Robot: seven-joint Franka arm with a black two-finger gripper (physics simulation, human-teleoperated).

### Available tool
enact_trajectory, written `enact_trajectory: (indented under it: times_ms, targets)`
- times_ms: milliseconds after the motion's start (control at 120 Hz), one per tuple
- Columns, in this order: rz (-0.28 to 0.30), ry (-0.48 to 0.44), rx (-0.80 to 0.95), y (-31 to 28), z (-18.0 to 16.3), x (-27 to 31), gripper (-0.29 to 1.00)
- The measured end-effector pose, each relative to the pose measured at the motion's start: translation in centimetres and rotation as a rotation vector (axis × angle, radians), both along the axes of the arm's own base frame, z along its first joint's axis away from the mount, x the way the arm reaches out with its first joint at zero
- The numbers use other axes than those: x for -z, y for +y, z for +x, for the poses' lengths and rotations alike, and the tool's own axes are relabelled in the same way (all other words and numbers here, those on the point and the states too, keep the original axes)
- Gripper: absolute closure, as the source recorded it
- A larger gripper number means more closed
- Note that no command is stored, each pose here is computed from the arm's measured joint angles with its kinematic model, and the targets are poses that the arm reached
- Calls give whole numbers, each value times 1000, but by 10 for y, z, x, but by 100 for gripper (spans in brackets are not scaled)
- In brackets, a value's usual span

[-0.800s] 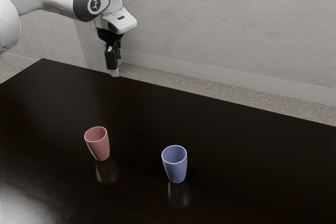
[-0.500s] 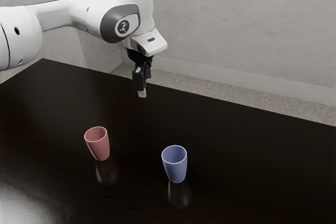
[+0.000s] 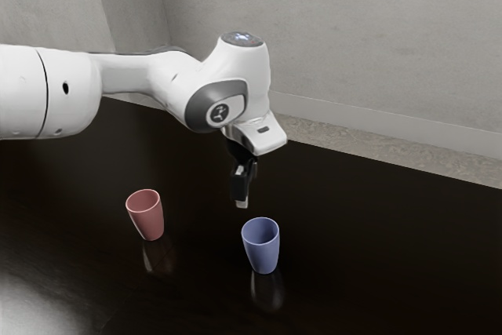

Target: Place the right cup onto the left cup

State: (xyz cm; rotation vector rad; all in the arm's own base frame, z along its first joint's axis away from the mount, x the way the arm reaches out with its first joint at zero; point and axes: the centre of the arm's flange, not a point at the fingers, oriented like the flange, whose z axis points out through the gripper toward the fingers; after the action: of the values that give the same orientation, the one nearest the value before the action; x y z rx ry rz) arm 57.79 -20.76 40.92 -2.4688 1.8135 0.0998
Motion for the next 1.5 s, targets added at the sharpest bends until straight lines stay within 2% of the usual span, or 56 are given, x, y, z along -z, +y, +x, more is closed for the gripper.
enact_trajectory:
  times_ms: [233, 508, 567, 792, 917, 1142, 1400, 1500]
  targets:
    - [15, 21, -32, -5, 7, 39, 0]
    - [12, -6, -26, -16, 18, 73, 0]
    - [10, -10, -26, -17, 19, 76, 7]
    - [0, -19, -26, -26, 22, 84, 50]
    - [-9, -13, -45, -26, 23, 89, 65]
    - [-45, -8, -102, -25, 22, 87, 75]
    - [-60, -19, -154, -14, 20, 65, 78]
    - [-63, -20, -194, 10, 11, 49, 78]
